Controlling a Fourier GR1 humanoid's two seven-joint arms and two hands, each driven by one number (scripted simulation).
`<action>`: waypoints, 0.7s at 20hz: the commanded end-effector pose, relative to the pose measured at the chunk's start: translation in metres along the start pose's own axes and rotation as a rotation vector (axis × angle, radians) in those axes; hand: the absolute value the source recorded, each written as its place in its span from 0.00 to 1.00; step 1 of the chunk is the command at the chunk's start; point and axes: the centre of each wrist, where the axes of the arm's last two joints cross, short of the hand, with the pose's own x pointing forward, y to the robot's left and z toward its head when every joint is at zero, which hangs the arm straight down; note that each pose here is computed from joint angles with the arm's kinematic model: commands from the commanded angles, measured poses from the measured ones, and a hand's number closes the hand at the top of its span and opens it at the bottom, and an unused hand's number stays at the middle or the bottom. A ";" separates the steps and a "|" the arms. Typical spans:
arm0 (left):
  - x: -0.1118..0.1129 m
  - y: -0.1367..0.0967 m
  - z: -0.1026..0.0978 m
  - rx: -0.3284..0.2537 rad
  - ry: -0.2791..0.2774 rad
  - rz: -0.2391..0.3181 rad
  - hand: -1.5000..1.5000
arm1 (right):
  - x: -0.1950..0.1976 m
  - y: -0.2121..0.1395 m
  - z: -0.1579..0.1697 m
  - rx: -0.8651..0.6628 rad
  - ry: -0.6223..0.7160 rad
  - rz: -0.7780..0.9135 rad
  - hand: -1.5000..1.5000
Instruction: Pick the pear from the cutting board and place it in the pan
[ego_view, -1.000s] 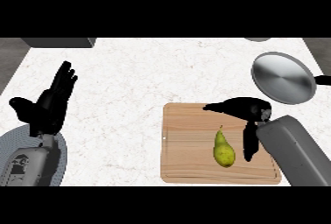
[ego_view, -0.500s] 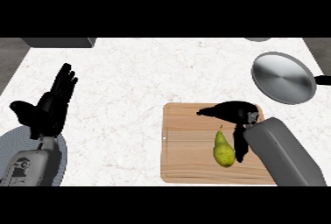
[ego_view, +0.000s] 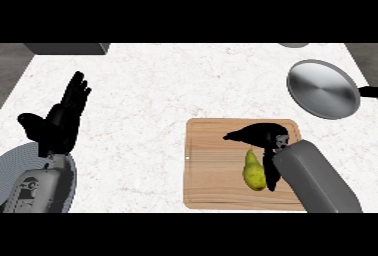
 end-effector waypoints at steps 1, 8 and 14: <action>0.012 0.003 -0.004 -0.002 0.001 -0.010 0.50 | -0.003 0.013 -0.012 0.057 -0.014 -0.014 0.00; 0.007 -0.011 -0.001 0.017 -0.002 -0.014 0.50 | -0.010 0.007 0.011 0.021 -0.138 0.065 1.00; -0.004 0.000 0.002 -0.016 -0.030 -0.008 0.50 | 0.001 0.029 -0.013 -0.008 -0.145 0.070 1.00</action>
